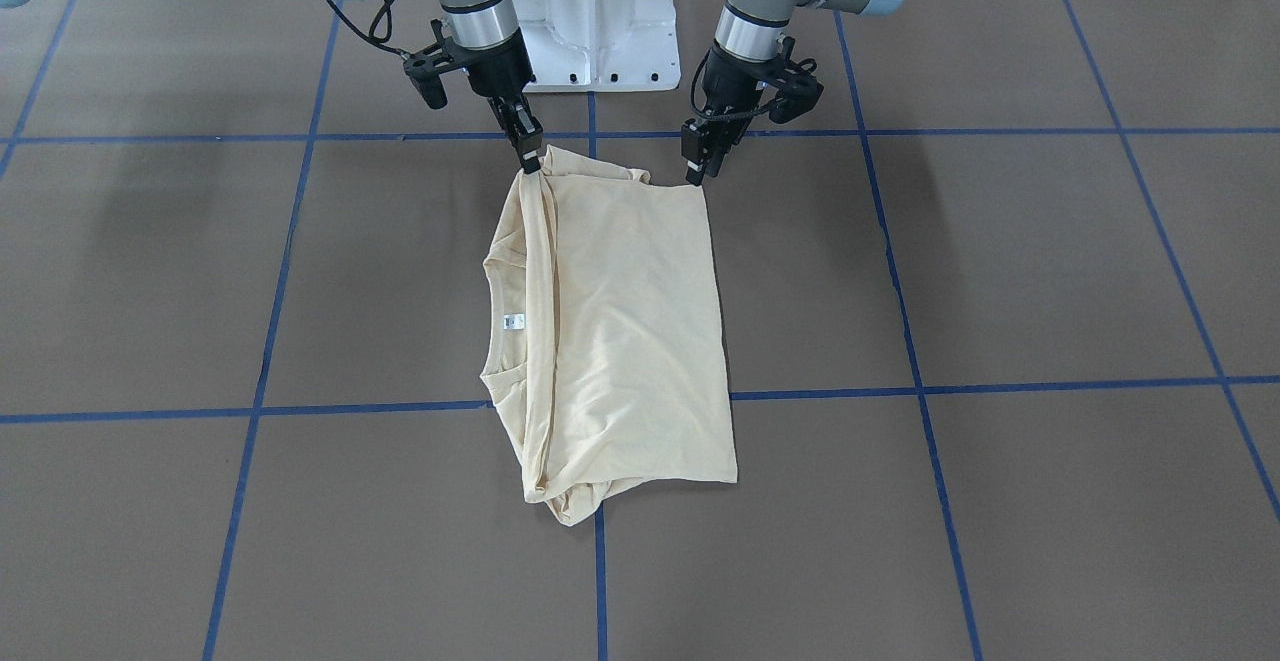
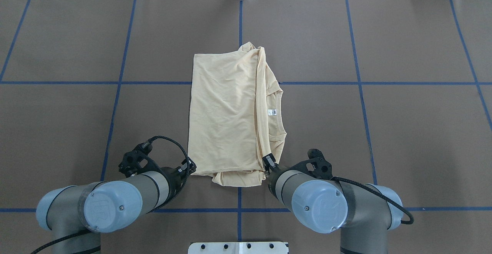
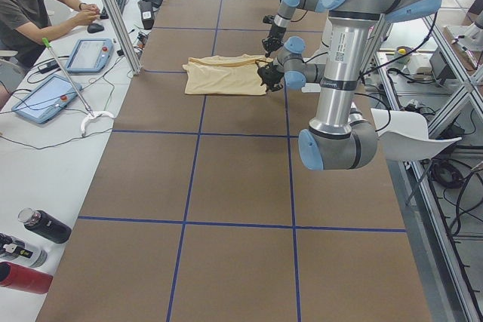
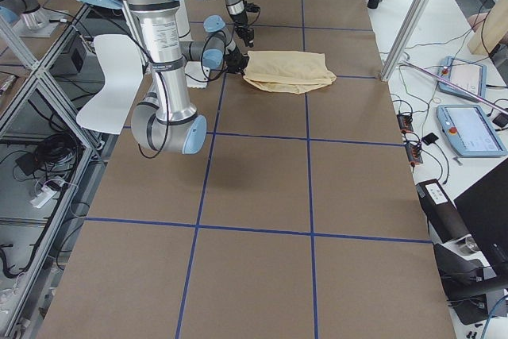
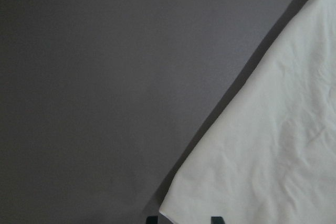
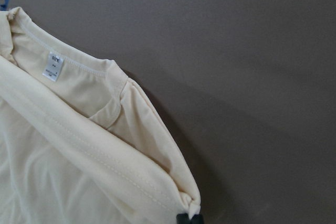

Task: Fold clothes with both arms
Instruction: 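Grasp the other near corner of the shirt with the left gripper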

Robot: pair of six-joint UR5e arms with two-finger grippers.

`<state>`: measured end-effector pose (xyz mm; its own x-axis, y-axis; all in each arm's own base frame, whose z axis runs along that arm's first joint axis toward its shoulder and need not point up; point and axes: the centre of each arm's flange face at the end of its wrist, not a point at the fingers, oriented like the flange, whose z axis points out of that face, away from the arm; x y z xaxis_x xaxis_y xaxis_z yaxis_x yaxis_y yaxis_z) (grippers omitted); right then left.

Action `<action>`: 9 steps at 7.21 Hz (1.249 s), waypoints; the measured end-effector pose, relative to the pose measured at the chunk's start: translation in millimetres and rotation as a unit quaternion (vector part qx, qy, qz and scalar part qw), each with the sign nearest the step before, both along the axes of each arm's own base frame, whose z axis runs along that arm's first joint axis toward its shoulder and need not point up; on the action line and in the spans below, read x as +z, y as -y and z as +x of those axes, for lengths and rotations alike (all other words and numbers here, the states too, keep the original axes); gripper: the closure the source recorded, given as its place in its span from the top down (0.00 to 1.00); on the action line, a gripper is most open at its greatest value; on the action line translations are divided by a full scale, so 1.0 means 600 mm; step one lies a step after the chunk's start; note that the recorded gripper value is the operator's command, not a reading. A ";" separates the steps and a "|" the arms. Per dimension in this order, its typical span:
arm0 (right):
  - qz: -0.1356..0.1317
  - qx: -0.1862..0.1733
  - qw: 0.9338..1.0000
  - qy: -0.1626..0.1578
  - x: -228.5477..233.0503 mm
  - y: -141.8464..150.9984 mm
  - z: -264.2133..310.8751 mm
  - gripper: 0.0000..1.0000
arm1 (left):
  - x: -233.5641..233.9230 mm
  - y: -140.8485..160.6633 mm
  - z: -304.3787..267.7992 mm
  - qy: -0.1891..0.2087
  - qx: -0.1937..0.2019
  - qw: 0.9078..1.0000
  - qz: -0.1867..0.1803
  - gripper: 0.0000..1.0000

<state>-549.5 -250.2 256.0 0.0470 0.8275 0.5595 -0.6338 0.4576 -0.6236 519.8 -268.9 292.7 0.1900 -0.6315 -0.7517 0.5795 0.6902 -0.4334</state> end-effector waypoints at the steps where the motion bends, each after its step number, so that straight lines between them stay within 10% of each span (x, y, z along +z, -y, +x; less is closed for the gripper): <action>1: 0.000 0.000 1.000 0.000 0.000 0.000 0.000 0.00 | 0.004 0.004 0.004 0.002 -0.003 1.000 -0.003 0.44; 9: 0.000 0.001 1.000 0.000 0.000 0.001 0.001 0.00 | 0.004 0.008 0.032 0.009 -0.001 1.000 -0.005 0.44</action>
<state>-549.2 -251.1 255.9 0.0456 0.8275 0.5596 -0.6343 0.4567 -0.6237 538.7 -273.5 295.4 0.2022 -0.6398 -0.7415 0.5880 0.6848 -0.4305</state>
